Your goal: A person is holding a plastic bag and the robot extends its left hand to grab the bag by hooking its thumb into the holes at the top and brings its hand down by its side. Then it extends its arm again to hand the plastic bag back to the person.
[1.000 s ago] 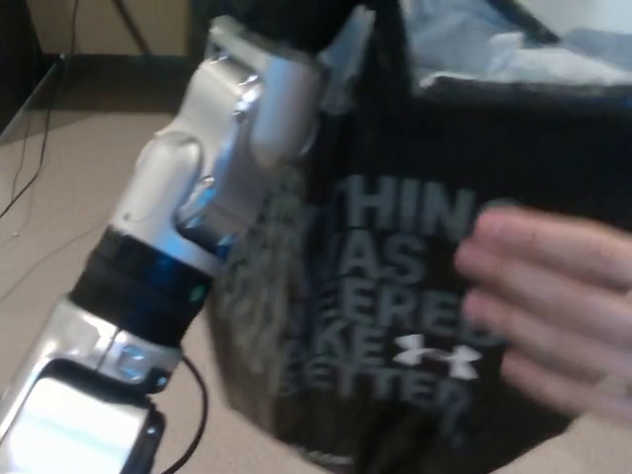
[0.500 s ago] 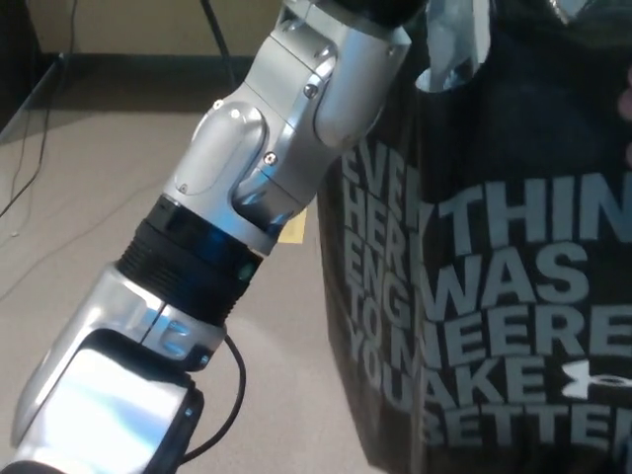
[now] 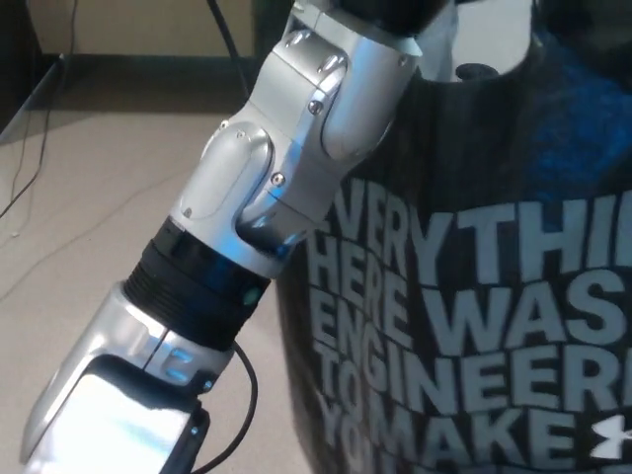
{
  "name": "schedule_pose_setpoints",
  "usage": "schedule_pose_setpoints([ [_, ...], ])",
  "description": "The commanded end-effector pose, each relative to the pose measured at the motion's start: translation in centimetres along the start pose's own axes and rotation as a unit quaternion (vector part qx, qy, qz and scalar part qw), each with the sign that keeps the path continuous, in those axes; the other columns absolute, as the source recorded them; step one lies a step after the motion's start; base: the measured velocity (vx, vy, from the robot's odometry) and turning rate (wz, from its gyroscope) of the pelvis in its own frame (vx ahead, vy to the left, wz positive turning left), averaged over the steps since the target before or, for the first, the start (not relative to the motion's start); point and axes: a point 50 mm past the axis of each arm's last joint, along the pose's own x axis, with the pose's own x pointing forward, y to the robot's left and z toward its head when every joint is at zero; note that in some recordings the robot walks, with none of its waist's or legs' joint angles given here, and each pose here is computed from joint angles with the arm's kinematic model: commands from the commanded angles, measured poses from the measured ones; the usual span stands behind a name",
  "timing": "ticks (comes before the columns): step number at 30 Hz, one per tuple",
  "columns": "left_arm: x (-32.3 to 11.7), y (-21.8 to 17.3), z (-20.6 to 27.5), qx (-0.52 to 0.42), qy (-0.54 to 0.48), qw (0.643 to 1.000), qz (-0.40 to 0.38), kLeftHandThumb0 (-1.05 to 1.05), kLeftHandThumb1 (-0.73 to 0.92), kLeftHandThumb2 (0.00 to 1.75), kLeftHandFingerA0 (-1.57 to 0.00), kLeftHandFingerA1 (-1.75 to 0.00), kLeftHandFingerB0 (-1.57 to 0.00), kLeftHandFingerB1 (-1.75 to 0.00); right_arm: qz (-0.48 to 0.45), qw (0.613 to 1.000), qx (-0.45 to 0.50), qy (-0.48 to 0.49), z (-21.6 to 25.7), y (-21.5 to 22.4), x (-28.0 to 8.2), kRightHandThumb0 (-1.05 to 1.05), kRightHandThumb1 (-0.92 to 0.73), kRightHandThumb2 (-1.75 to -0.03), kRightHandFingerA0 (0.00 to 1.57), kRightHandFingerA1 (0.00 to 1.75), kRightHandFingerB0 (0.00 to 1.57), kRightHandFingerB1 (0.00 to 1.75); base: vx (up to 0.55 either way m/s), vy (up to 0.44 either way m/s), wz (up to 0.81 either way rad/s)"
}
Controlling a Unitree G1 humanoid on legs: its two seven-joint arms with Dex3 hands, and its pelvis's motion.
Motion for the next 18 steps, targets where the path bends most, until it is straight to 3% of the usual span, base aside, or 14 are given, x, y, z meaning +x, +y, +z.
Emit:
schedule_pose_setpoints([
  [1, -0.9, -0.6, -1.5, 0.003, 0.106, 0.983, -0.153, -0.79, 0.45, 0.85, 0.0, 0.0, 0.0, -0.02, 0.004, 1.0, -0.009, 0.012, -0.7, -0.5, -0.3, -0.41, -0.6, -0.81, 0.65, 0.6, 0.51, 0.53, 0.0, 0.0, 0.0],
  [2, -0.9, -0.6, -1.6, 0.003, 0.107, 0.982, -0.156, -0.79, 0.44, 0.85, 0.0, 0.0, 0.0, -0.02, 0.003, 1.0, -0.01, 0.011, -0.7, -0.5, -0.3, -0.41, -0.6, -0.81, 0.66, 0.61, 0.5, 0.53, 0.0, 0.0, 0.0],
  [3, -0.9, -0.5, -1.6, 0.007, 0.108, 0.98, -0.165, -0.92, 0.48, 0.59, 0.0, 0.0, 0.0, 0.0, 0.003, 1.0, -0.009, 0.013, -0.6, -0.5, -0.3, -0.33, -0.71, -0.61, 0.73, 0.52, 0.55, 0.42, 0.0, 0.0, 0.0],
  [9, -1.4, -0.3, -1.6, 0.005, 0.115, 0.976, -0.183, -0.91, 0.46, 0.61, 0.0, 0.0, 0.0, 0.0, 0.006, 1.0, -0.011, 0.012, -0.6, -0.3, -0.4, -0.33, -0.71, -0.62, 0.71, 0.51, 0.55, 0.42, 0.0, 0.0, 0.0],
  [10, -1.5, -0.2, -1.6, 0.003, 0.115, 0.975, -0.19, -0.91, 0.47, 0.6, 0.0, 0.0, 0.0, 0.0, 0.008, 1.0, -0.012, 0.014, -0.7, -0.3, -0.4, -0.4, -0.61, -0.82, 0.63, 0.59, 0.5, 0.53, 0.0, 0.0, 0.0],
  [11, -1.5, -0.2, -1.7, 0.003, 0.115, 0.975, -0.192, -0.91, 0.47, 0.6, 0.0, 0.0, 0.0, 0.0, 0.009, 1.0, -0.013, 0.015, -0.7, -0.3, -0.4, -0.4, -0.61, -0.82, 0.63, 0.59, 0.5, 0.53, 0.0, 0.0, 0.0],
  [16, -1.9, -0.1, -1.8, -0.001, 0.126, 0.969, -0.215, -0.87, 0.46, 0.58, 0.0, 0.0, 0.0, 0.0, 0.01, 1.0, -0.015, 0.014, -0.7, -0.3, -0.3, -0.4, -0.6, -0.81, 0.63, 0.59, 0.49, 0.52, 0.0, 0.0, 0.0],
  [17, -2.0, 0.0, -1.8, 0.0, 0.126, 0.967, -0.22, -0.87, 0.45, 0.6, 0.0, 0.0, 0.0, 0.0, 0.011, 1.0, -0.016, 0.016, -0.8, -0.4, -0.4, -0.33, -0.72, -0.6, 0.68, 0.48, 0.53, 0.4, 0.0, 0.0, 0.0],
  [18, -2.1, 0.0, -1.8, 0.001, 0.125, 0.967, -0.223, -0.88, 0.45, 0.61, 0.0, 0.0, 0.0, 0.0, 0.012, 1.0, -0.018, 0.015, -0.7, -0.4, -0.4, -0.34, -0.72, -0.6, 0.68, 0.48, 0.53, 0.4, 0.0, 0.0, 0.0],
])
